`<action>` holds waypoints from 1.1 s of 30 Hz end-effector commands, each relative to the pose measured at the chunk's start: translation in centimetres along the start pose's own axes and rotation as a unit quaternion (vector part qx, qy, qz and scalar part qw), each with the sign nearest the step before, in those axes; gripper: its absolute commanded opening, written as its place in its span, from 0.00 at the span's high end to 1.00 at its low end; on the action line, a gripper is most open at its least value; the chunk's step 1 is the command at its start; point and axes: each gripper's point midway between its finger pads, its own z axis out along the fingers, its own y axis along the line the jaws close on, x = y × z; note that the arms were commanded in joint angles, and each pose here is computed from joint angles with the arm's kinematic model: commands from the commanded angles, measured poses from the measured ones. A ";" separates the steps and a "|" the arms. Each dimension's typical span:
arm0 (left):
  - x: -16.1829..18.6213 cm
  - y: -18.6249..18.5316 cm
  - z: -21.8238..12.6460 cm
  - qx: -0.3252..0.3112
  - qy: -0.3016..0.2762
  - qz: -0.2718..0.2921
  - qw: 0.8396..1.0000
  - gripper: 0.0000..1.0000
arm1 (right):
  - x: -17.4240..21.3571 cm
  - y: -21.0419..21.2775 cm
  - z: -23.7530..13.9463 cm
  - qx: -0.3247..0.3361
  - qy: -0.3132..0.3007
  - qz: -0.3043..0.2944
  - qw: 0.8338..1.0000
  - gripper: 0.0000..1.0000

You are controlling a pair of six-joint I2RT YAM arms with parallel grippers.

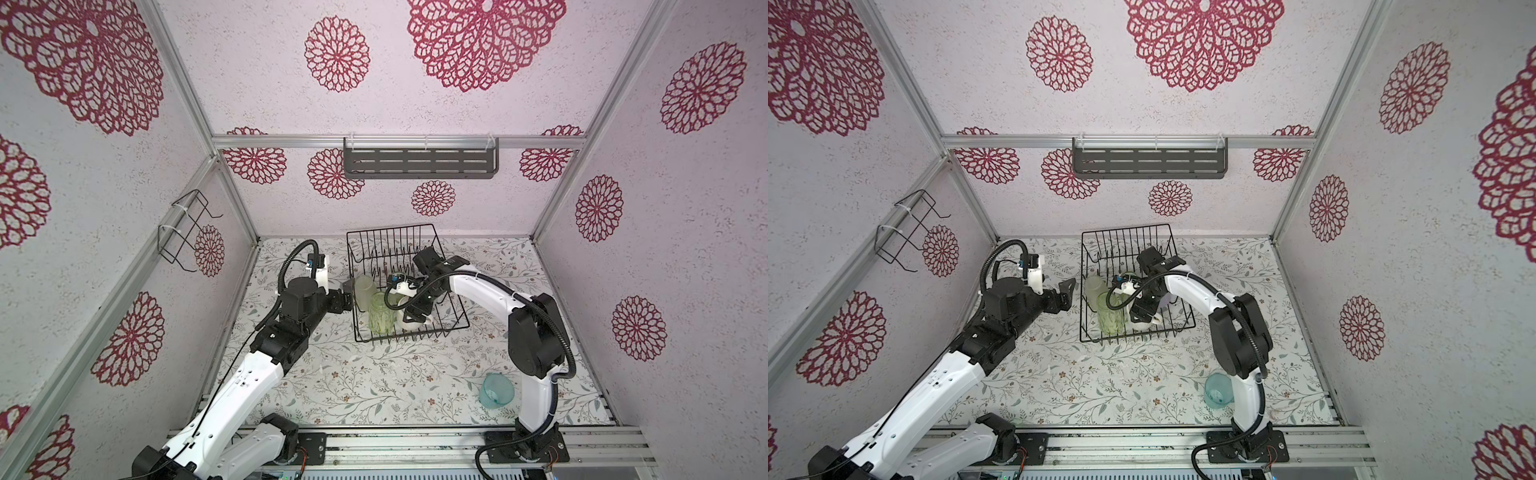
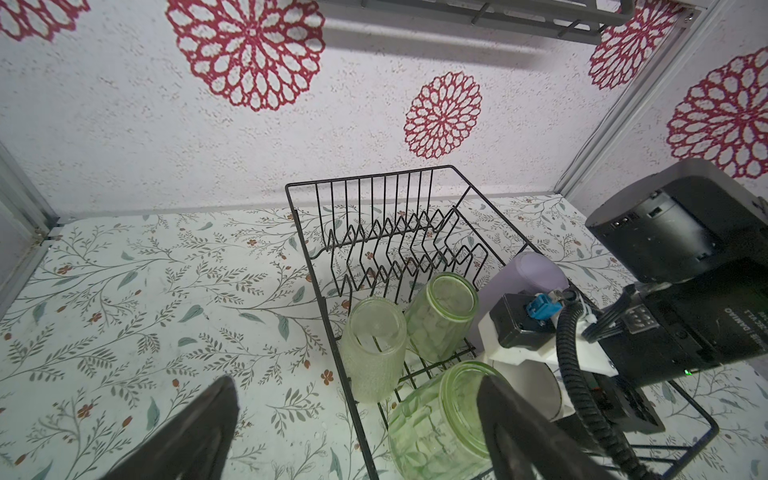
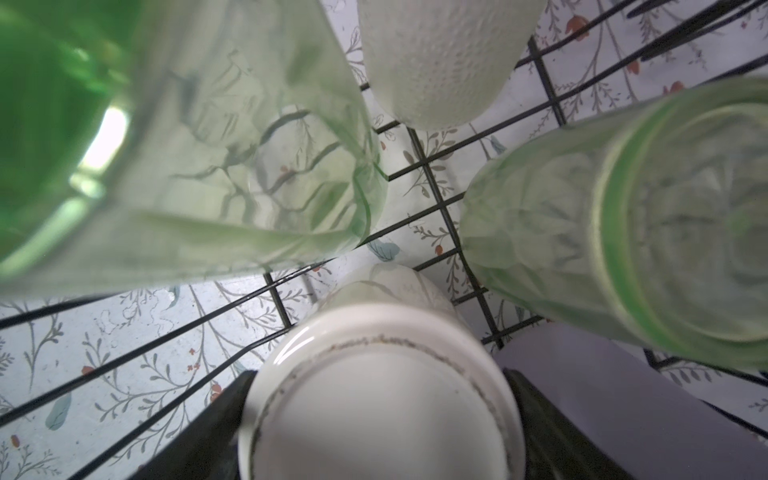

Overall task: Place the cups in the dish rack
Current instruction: 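Open the right gripper to release the mug in the rack, then raise the right gripper and move it toward the teal cup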

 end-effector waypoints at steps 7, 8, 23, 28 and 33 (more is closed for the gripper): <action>-0.9 -0.3 0.0 0.011 -0.009 -0.009 1.000 0.06 | -1.8 1.1 -3.6 0.004 -0.046 0.002 0.999 0.01; -0.9 -0.3 0.1 0.010 -0.009 -0.008 1.000 0.06 | -1.8 1.2 -3.9 0.006 -0.049 0.003 0.999 0.01; -1.8 -0.6 0.1 0.015 -0.017 -0.012 1.000 0.07 | -6.0 3.5 -11.4 0.026 -0.154 0.006 0.988 0.01; -3.1 -0.3 -0.4 0.005 -0.036 0.002 0.999 0.05 | -5.8 2.4 -15.8 0.121 -0.218 0.065 0.966 0.01; -4.0 0.4 -0.9 -0.017 -0.043 -0.006 0.999 0.01 | -2.7 -0.2 -22.7 0.272 -0.315 0.221 0.882 0.01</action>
